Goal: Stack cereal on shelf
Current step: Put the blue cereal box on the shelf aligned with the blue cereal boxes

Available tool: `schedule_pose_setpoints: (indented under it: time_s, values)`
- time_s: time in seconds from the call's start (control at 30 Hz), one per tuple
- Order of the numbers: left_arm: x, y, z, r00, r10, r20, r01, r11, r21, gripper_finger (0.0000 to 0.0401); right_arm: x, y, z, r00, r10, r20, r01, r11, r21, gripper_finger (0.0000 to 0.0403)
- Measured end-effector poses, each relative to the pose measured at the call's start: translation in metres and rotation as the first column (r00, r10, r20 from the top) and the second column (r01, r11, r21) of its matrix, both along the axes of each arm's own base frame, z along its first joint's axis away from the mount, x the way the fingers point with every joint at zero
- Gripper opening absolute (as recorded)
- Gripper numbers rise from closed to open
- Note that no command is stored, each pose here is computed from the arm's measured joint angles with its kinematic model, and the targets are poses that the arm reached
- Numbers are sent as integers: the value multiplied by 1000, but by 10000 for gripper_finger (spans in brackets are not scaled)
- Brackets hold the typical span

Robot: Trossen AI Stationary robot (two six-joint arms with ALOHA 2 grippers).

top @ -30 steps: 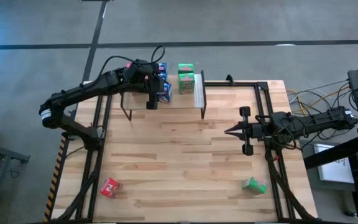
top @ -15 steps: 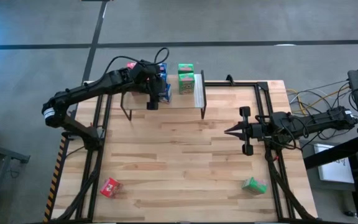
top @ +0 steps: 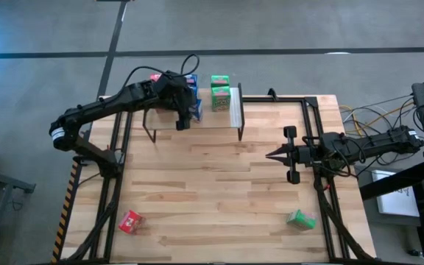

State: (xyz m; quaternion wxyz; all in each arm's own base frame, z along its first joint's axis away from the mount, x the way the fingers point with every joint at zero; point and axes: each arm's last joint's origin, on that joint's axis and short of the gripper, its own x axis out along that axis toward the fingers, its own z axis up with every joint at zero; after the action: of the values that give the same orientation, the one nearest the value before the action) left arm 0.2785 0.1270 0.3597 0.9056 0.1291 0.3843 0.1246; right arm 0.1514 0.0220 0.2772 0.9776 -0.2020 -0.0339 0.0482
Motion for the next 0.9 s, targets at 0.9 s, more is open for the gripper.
schedule_pose_setpoints:
  time_s: [0.9]
  values:
    - [-20, -7, 33, 977, 200, -71, -201, 980, -2, 170, 0, 0, 0, 1000, -1, 0, 1, 1000, -3, 9]
